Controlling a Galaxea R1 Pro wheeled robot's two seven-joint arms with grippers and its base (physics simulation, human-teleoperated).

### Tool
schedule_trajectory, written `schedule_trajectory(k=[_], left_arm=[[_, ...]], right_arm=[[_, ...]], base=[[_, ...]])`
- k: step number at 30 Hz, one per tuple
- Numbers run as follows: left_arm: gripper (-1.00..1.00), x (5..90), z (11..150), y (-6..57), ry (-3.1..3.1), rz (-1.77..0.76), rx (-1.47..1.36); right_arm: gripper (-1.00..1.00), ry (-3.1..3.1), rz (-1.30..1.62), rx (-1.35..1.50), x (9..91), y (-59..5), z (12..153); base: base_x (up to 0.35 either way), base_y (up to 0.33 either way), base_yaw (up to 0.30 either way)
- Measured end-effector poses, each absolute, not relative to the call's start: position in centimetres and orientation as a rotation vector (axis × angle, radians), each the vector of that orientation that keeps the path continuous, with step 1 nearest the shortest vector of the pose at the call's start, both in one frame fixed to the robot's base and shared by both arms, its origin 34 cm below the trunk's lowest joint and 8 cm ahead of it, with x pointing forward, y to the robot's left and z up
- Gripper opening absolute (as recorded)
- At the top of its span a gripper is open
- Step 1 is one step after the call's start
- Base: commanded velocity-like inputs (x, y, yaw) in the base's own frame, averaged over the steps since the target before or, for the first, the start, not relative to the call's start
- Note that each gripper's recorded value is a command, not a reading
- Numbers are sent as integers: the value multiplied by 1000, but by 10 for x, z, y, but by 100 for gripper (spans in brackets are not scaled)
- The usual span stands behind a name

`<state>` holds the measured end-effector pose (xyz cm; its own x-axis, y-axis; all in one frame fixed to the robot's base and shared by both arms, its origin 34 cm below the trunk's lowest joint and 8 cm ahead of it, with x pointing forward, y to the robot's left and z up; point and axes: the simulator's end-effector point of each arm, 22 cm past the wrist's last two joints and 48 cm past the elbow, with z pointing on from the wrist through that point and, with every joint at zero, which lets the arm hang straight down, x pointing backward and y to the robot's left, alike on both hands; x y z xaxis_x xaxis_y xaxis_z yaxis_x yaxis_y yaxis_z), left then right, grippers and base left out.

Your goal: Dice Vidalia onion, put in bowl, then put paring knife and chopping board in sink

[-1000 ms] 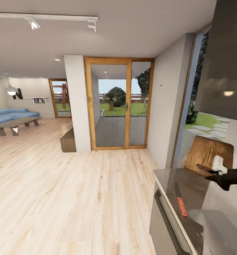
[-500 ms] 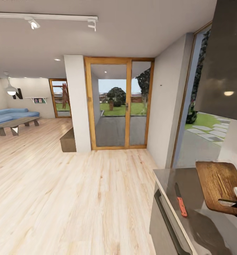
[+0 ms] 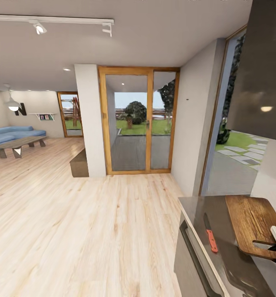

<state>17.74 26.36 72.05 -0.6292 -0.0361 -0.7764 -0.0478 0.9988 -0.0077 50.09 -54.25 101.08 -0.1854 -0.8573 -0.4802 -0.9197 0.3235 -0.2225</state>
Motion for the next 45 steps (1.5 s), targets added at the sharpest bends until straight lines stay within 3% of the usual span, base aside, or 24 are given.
schedule_trajectory(k=[16, 29, 45], left_arm=[[100, 174, 720, 264, 2265, 17, -58], [100, 173, 720, 264, 2266, 17, -58], [100, 174, 720, 264, 2265, 17, -58]], right_arm=[[-100, 2074, 156, -1553, 504, -543, 1009], [-100, 2069, 151, -1555, 504, -543, 1009], [-100, 2068, 151, -1559, 504, -543, 1009]], base=[[0, 0, 140], [-7, 0, 11], [-155, 0, 0]])
